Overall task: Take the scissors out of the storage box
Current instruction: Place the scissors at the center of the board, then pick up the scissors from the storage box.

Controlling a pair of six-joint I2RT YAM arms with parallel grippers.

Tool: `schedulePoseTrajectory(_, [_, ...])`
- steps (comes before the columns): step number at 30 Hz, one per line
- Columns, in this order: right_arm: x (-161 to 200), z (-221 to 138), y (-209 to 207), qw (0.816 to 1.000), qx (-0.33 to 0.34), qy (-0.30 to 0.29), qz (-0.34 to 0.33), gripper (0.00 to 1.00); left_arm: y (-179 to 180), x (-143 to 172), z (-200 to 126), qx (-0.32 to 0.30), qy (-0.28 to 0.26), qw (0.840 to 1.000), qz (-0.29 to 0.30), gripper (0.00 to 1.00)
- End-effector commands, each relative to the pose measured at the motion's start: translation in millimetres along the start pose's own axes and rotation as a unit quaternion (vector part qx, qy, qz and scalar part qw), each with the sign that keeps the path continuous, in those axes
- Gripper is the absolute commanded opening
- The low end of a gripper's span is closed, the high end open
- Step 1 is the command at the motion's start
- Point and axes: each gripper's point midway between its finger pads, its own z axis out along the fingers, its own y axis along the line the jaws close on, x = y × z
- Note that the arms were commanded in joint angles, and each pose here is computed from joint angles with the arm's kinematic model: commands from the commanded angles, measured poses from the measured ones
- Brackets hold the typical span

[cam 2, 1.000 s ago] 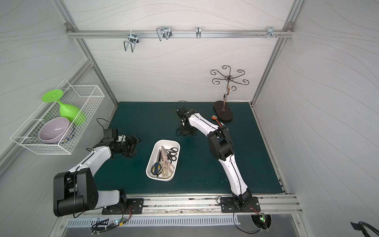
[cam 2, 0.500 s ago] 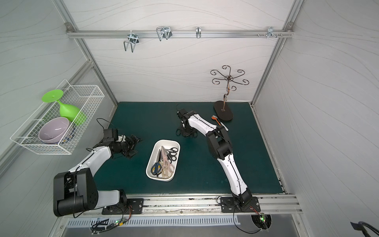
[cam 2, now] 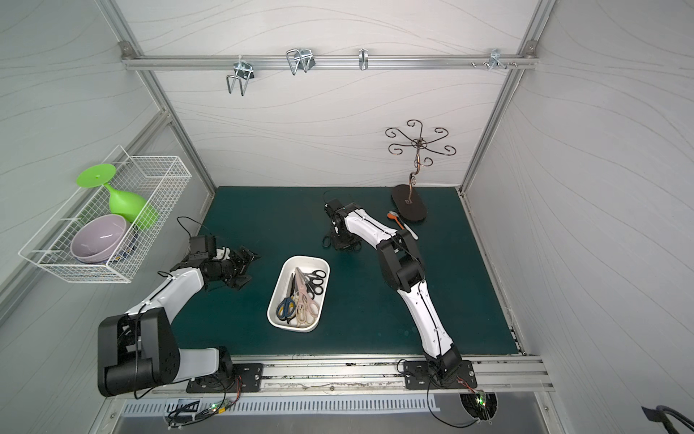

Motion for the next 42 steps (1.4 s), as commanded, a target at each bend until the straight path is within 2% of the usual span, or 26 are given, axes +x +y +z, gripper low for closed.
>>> schedulePoseTrajectory(1, [-10.5, -14.3, 0.5, 1.000, -0.010, -0.020, 0.009, 0.31, -13.5, -5.3, -4.4, 0.011, -0.007, 1.000, 0.021, 0.89])
schedulePoseTrajectory(7, [-22.8, -55.8, 5.0, 0.998, -0.034, -0.056, 0.013, 0.38, -13.1, -5.5, -5.0, 0.010, -0.009, 1.000, 0.022, 0.89])
schedulePoseTrajectory(12, [-22.8, -99.7, 14.4, 0.995, -0.051, -0.089, 0.008, 0.39, -12.8, -6.1, -5.4, 0.009, -0.012, 1.000, 0.023, 0.89])
schedulePoseTrajectory(15, [-9.1, -122.5, 29.0, 0.994, -0.057, -0.091, -0.009, 0.39, -13.4, -7.0, -5.8, 0.010, -0.015, 1.000, 0.024, 0.89])
schedulePoseTrajectory(24, [58.6, -167.5, 117.4, 0.988, -0.090, -0.086, -0.095, 0.39, -7.6, -6.6, -7.9, 0.001, -0.026, 0.999, 0.023, 0.89])
schedulePoseTrajectory(32, [120.9, -168.9, 172.5, 0.984, -0.122, -0.050, -0.121, 0.38, -2.7, -1.7, -13.6, -0.001, -0.034, 0.999, 0.020, 0.89])
schedulePoseTrajectory(42, [172.8, -135.3, 218.4, 0.973, -0.170, -0.009, -0.155, 0.37, 3.4, -7.1, -23.0, 0.002, -0.049, 0.999, 0.007, 0.89])
